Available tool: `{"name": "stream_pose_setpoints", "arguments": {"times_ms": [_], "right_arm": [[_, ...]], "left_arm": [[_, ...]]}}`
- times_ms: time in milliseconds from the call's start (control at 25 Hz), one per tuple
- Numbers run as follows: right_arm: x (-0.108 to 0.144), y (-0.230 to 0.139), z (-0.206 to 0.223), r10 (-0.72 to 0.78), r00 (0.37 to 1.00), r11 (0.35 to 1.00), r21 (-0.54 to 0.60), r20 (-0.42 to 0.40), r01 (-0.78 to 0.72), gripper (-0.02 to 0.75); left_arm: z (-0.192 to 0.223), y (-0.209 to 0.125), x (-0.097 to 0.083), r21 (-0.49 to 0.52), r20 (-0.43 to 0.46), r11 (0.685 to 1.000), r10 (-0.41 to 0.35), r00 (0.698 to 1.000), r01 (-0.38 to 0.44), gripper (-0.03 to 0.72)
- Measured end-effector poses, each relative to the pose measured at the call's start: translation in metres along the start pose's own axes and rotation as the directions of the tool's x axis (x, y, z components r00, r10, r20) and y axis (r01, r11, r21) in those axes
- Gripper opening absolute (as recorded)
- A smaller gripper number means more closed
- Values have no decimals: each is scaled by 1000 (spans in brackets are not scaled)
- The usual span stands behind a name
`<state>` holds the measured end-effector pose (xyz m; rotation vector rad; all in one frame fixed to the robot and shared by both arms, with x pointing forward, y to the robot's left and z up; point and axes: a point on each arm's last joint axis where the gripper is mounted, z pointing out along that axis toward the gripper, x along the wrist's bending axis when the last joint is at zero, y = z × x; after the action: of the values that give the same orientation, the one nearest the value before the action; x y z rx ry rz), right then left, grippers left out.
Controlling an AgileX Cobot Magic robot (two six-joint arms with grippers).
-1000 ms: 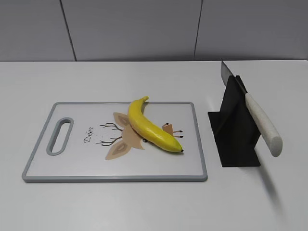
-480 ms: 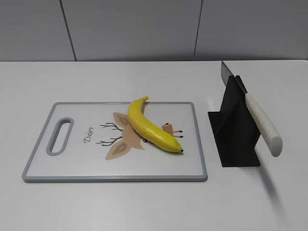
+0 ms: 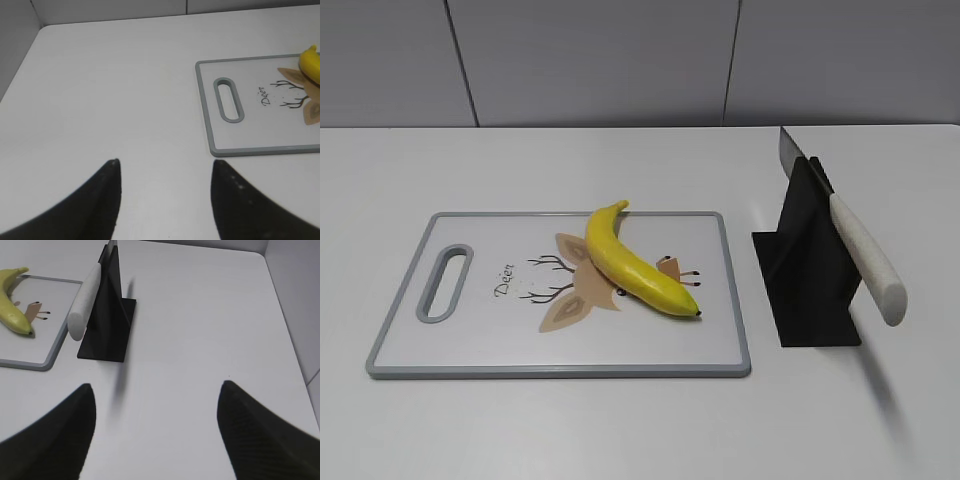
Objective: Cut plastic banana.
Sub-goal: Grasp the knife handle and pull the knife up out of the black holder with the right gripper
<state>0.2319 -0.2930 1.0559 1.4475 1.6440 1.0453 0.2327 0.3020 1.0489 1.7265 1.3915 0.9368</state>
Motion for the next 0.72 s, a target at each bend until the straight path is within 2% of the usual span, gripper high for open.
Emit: {"name": "stream_pose_setpoints", "arguments": {"times_ms": [400,600,720], "right_arm": [[2,2,1,21,1000,1000,13,-22,-21,588],[1,26,2,26,999,997,67,-23,-24,588],[1,44,6,30,999,989,143,-26,-26,588]], "left_arm": [[0,0,0,0,0,1000,0,1000,0,556],[0,0,0,0,0,1000,0,1000,0,556],[0,0,0,0,0,1000,0,1000,0,556]]}}
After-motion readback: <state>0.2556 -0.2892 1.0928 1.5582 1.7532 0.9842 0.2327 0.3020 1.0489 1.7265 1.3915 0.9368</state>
